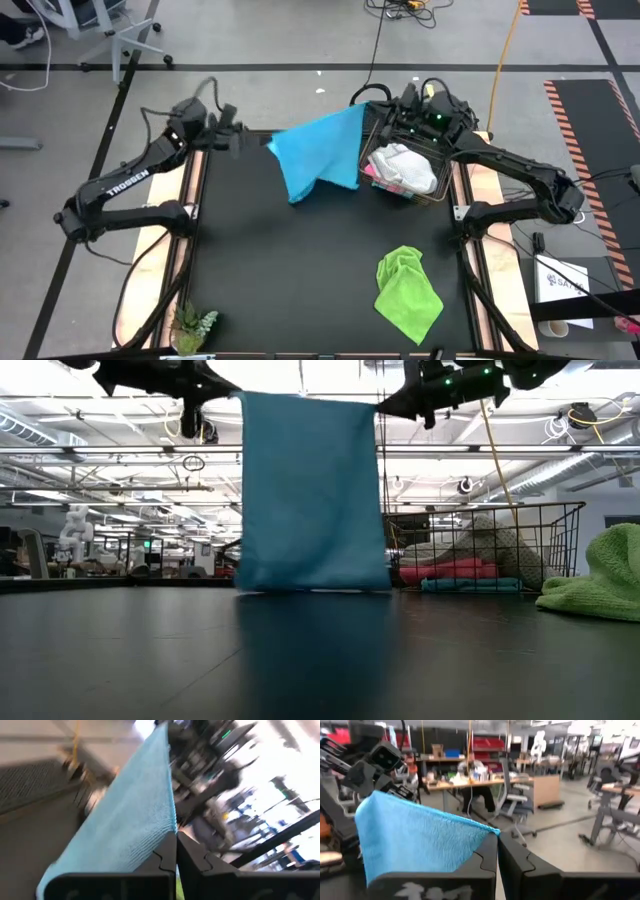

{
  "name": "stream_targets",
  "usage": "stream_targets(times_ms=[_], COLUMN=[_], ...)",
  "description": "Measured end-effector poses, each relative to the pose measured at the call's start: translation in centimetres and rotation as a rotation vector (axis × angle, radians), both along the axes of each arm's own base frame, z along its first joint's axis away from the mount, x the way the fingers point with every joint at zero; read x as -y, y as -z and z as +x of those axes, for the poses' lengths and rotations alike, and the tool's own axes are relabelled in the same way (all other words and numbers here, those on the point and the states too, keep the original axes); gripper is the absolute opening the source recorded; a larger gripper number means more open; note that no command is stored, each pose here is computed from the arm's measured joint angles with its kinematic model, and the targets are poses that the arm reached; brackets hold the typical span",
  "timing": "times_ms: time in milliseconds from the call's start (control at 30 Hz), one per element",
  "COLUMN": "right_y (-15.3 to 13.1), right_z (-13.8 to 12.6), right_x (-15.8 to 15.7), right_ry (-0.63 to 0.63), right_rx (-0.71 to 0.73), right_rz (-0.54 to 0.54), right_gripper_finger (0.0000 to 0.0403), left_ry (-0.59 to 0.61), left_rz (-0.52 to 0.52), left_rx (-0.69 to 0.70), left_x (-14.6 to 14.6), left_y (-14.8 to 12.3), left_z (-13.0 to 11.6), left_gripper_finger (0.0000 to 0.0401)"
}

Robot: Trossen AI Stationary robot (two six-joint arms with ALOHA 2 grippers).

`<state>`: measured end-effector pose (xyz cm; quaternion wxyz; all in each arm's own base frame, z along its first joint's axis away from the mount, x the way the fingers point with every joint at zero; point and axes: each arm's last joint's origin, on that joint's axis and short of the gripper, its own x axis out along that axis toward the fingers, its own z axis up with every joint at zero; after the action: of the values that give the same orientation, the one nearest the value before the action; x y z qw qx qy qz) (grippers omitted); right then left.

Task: Fold microfiber towels
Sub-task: Fold the blue towel

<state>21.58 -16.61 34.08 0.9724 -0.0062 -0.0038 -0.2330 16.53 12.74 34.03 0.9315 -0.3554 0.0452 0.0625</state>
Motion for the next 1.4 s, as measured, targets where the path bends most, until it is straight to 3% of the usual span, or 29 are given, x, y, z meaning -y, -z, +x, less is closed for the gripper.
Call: stream_targets(times_ms=[233, 367, 633, 900, 1000, 1133, 1267, 1400], right_y=[-1.2, -1.1, -0.9, 1.1, 1.7, 0.1, -2.7, -4.3], right_z=[-0.9, -0.6, -0.4, 0.8, 1.3, 1.7, 1.3, 0.3], right_x=[0.9, 0.7, 0.7, -1.2, -2.1, -3.5, -5.5, -6.4], right_ry=[-0.064, -0.133, -0.177, -0.313, -0.351, -0.448, -0.628, -0.684], right_rx=[0.081, 0.072, 0.048, -0.098, -0.147, -0.017, 0.163, 0.236], right_rz=[-0.021, -0.018, -0.048, 0.129, 0.149, 0.164, 0.099, 0.046], right_gripper_finger=[0.0, 0.0, 0.0, 0.0, 0.0, 0.0, 0.0, 0.0], left_ry=[-0.028, 0.007, 0.112, 0.222, 0.235, 0.26, 0.365, 0.445], left_rz=[0.14, 0.172, 0.11, -0.064, -0.084, -0.124, -0.058, 0.069], left_rx=[0.278, 0.342, 0.212, 0.055, 0.002, 0.001, 0.09, 0.239], left_x=[-2.5, -2.8, -3.6, -2.9, -2.5, -1.6, 0.4, 2.8], left_y=[-3.5, -4.6, -3.0, 0.0, 1.0, 0.8, -1.4, -4.7], left_z=[-2.9, -4.0, -5.0, -4.4, -4.2, -3.7, -3.1, -4.1], left_gripper_finger=[0.0003, 0.0003, 0.0002, 0.0001, 0.0001, 0.0001, 0.0001, 0.0001])
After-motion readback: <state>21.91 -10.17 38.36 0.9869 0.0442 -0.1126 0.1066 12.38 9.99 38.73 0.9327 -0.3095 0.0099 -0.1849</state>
